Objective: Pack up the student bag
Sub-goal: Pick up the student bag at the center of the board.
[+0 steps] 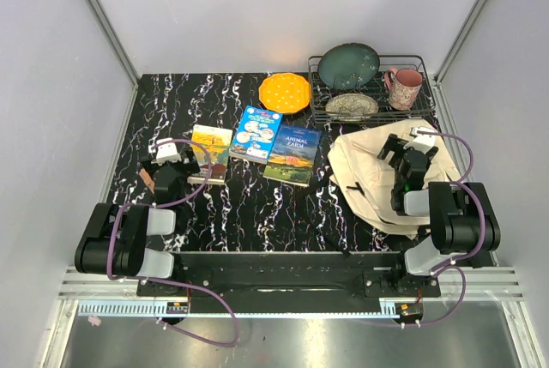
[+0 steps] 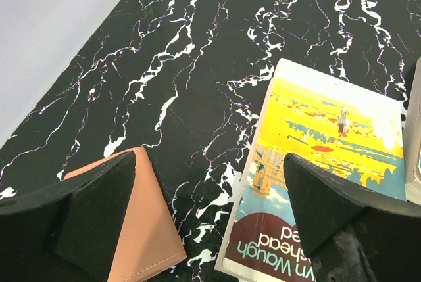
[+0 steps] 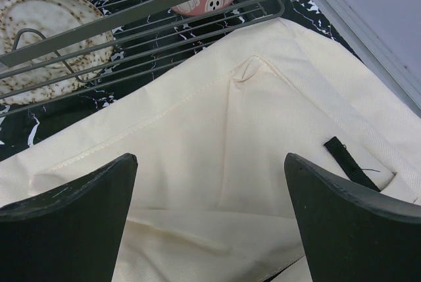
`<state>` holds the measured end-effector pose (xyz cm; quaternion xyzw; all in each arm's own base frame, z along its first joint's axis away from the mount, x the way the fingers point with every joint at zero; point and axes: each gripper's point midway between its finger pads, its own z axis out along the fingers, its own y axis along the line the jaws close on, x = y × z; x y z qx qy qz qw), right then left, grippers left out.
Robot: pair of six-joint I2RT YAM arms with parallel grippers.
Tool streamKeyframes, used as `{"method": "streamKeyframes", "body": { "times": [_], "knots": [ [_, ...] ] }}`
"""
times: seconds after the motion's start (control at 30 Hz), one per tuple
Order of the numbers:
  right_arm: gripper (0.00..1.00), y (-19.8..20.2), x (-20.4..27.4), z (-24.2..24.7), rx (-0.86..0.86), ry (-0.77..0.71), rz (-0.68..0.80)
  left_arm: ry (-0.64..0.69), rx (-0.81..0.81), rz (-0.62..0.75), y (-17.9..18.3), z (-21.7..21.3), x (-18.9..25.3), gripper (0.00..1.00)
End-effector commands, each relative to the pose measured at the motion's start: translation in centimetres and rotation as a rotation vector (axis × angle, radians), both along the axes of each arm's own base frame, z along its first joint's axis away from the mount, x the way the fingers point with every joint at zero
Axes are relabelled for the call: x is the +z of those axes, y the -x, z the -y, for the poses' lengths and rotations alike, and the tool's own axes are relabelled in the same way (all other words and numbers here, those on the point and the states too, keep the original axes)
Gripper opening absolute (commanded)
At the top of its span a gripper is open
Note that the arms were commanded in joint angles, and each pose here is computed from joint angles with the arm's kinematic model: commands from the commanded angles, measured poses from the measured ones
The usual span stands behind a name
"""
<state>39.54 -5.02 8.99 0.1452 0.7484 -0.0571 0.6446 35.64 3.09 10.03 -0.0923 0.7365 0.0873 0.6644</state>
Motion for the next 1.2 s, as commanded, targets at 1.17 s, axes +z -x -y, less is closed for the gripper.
{"method": "streamKeyframes", "body": {
  "times": [1.17],
  "knots": [
    [1.0,7.5,5.6,2.0,-0.324,-0.301,-0.147,0.017,-0.02,0.09,-1.1,0.4,2.7,0.99]
  ]
}}
